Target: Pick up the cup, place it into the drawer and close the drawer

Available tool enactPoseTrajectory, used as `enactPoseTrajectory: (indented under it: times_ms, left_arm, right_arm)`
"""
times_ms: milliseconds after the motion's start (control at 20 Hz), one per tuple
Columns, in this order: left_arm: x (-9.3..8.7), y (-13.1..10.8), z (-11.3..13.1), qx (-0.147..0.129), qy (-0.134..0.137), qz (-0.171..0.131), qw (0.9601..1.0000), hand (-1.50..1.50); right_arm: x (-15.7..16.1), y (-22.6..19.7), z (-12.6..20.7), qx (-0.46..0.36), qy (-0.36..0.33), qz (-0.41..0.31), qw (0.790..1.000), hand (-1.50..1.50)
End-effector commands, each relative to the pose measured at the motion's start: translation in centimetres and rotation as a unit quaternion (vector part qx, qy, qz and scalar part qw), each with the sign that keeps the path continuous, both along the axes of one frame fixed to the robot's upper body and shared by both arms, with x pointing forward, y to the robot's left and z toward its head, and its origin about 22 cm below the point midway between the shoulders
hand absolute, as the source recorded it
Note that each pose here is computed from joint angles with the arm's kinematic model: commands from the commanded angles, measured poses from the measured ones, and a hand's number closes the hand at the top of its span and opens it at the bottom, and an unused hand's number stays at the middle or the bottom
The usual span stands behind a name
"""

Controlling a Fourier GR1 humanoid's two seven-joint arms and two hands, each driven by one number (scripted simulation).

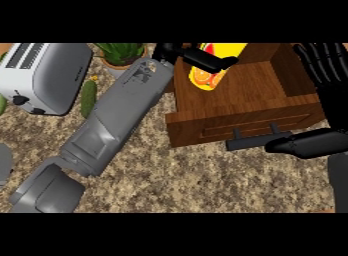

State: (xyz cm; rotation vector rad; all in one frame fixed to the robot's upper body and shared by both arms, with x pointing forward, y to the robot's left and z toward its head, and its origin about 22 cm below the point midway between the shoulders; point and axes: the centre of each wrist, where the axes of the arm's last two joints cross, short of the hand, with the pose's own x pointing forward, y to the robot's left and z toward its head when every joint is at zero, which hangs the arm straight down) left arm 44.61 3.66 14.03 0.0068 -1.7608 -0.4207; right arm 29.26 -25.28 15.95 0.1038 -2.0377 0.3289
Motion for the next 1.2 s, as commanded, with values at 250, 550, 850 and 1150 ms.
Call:
enactPoseTrajectory:
  times_ms: [250,550,850,1150]
  left_arm:
    - [-0.5,0.7,-2.6,-0.017,0.021,-0.009,0.9996,-1.5]
    - [-0.9,0.5,-2.3,-0.113,-0.004,-0.021,0.9933,-1.5]
    - [-0.8,0.1,-0.9,-0.187,-0.048,-0.02,0.9811,-1.5]
    - [-0.9,0.7,-2.3,-0.194,-0.053,0.023,0.9794,-1.5]
  right_arm:
    - [0.6,1.0,0.6,-0.001,-0.013,0.049,0.999,-1.5]
    - [0.7,4.8,0.5,-0.002,0.001,0.199,0.98,1.5]
    - [0.4,5.2,-0.7,-0.111,0.065,0.304,0.944,1.5]
    - [-0.3,3.4,-1.3,-0.27,0.119,0.258,0.92,-1.5]
